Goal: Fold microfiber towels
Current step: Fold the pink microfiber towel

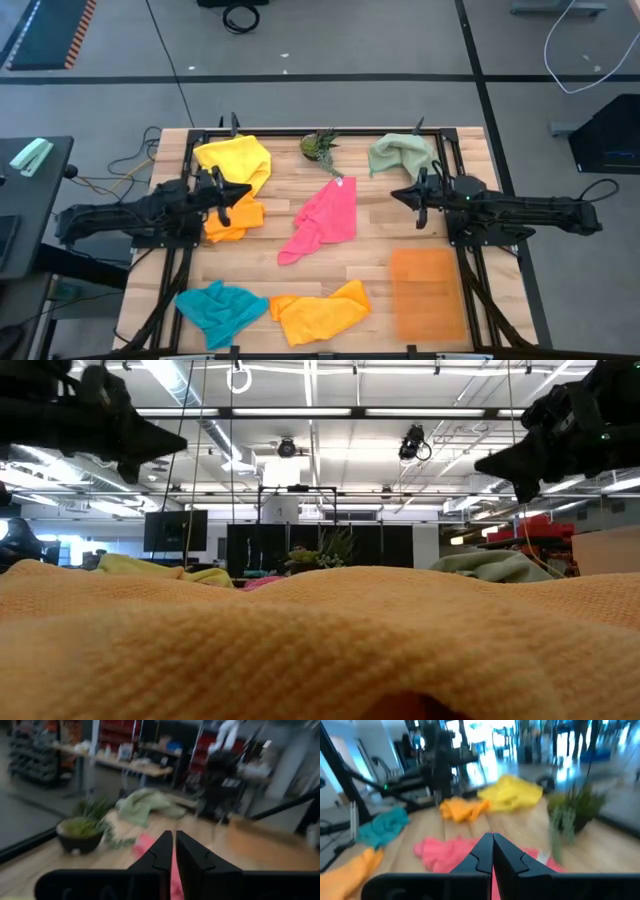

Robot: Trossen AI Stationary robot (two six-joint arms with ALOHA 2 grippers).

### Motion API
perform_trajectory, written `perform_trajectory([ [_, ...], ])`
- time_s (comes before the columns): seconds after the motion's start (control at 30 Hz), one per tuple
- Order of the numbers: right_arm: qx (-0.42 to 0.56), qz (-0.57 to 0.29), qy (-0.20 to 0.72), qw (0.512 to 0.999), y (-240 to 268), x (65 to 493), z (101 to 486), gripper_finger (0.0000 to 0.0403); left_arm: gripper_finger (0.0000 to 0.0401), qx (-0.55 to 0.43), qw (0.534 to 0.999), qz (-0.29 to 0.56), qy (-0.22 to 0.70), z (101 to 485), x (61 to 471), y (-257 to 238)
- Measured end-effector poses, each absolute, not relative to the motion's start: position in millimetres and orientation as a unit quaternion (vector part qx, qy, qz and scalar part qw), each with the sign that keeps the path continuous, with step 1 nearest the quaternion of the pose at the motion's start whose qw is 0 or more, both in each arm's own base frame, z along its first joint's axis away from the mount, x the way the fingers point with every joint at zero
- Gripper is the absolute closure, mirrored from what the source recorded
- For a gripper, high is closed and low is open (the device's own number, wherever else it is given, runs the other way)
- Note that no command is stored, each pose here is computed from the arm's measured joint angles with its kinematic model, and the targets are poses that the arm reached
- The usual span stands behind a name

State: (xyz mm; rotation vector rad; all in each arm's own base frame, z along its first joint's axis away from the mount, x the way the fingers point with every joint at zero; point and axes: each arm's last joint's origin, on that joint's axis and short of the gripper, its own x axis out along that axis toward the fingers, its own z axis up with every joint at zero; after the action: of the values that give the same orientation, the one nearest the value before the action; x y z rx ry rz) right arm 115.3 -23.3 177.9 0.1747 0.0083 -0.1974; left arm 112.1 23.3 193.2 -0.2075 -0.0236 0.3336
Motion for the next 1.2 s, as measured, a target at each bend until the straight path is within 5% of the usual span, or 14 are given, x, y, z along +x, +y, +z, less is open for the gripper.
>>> perform_trajectory([
  [0.23,0.101,-0.144,-0.043,0.983,-27.3,120.3,196.8,0.0389,0.0394,-0.057,0.969,0.226,0.086,193.1,136.5,42.3],
  [0.67,0.204,-0.225,0.225,0.926,-54.0,229.4,215.0,0.0381,0.0379,0.002,0.962,0.239,0.136,180.9,171.8,59.9],
  [0.9,0.226,-0.279,0.324,0.875,-83.5,277.7,207.6,0.0316,0.0354,-0.017,0.958,0.239,0.154,173.5,174.9,60.4],
  [1.2,0.302,-0.350,0.390,0.796,-115.9,305.0,169.7,0.0220,0.0370,-0.029,0.958,0.241,0.150,173.7,174.9,60.4],
])
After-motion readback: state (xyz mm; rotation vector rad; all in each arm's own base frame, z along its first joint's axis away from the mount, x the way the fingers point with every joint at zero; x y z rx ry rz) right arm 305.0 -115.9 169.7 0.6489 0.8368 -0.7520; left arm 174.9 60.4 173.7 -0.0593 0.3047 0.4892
